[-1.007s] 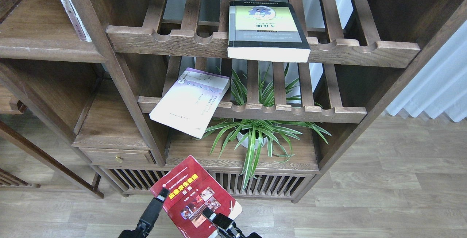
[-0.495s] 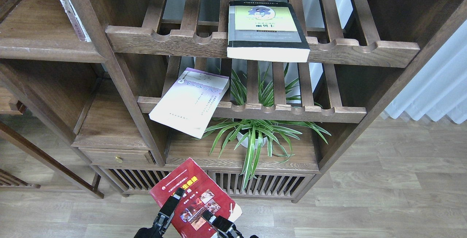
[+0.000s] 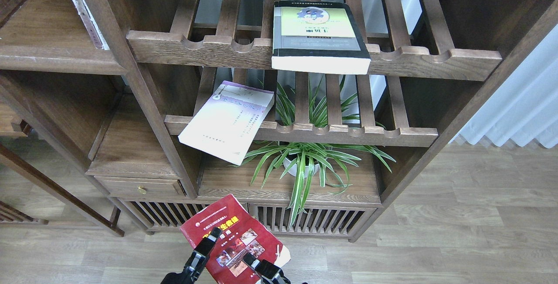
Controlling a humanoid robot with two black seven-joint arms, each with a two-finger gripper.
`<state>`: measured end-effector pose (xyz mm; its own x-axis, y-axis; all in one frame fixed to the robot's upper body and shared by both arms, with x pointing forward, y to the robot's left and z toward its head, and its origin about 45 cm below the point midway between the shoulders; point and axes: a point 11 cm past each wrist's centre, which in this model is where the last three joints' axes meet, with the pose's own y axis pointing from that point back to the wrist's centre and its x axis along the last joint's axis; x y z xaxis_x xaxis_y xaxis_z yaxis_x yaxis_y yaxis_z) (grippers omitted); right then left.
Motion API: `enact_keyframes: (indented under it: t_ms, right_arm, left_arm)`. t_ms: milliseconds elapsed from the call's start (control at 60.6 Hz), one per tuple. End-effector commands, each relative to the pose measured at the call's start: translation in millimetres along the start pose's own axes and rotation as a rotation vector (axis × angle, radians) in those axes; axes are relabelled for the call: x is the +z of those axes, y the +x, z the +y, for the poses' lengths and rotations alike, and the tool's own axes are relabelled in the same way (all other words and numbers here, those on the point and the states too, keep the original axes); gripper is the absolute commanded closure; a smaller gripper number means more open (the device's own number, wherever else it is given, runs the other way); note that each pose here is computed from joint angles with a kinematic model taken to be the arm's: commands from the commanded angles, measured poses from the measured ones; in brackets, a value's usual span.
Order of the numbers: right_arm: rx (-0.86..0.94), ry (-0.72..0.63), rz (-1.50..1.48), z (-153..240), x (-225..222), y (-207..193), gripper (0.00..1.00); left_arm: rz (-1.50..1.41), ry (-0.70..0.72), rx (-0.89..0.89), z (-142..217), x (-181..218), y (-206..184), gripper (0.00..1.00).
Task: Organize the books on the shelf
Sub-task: 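Grasp the red book with the left gripper from the right gripper, then carry the red book with the left gripper onto the side shelf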
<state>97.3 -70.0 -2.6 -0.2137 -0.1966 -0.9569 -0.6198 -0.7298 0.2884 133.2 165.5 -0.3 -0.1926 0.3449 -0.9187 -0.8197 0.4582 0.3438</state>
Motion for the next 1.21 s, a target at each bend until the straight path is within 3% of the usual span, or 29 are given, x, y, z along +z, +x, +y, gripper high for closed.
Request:
enact_keyframes:
  t_ms: [0, 50, 413, 759, 891, 1089, 1106, 1123, 1189]
  right_arm:
    - [-0.010, -0.010, 0.025, -1.9, -1.7, -2.2, 0.15]
    - [-0.010, -0.007, 0.025, -1.5, -2.3, -2.0, 0.01]
    - [-0.005, -0.004, 0.024, -0.5, -1.9, -0.4, 0.01]
    - [0.008, -0.007, 0.017, 3.1, 1.3, 3.8, 0.01]
    - [0.012, -0.009, 0.012, 4.6, 3.4, 5.1, 0.01]
    - [0.018, -0.010, 0.005, 7.1, 6.5, 7.1, 0.01]
    - [0.020, -0.009, 0.006, 7.3, 6.3, 7.6, 0.01]
    - [0.017, 0.043, -0.004, 6.2, -6.7, 6.6, 0.01]
    - [0.018, 0.044, -0.005, 6.5, -6.4, 6.9, 0.01]
  left_arm:
    - [-0.035, -0.017, 0.005, 8.6, 22.5, 2.9, 0.95]
    - [-0.051, -0.047, -0.002, 24.4, 46.6, -0.9, 0.95]
    - [-0.145, -0.200, -0.011, 93.7, 139.2, -28.0, 0.94]
    - [-0.357, -0.306, -0.129, 120.8, 226.9, -101.6, 0.93]
    - [-0.517, -0.416, -0.212, 130.2, 284.5, -152.2, 0.93]
    - [-0.629, -0.514, -0.263, 142.1, 324.6, -189.3, 0.93]
    - [-0.633, -0.520, -0.265, 142.9, 326.5, -190.8, 0.93]
    - [-0.525, -0.615, -0.066, 181.1, 393.4, -135.4, 0.92]
    - [-0.487, -0.605, -0.055, 177.5, 384.8, -122.2, 0.92]
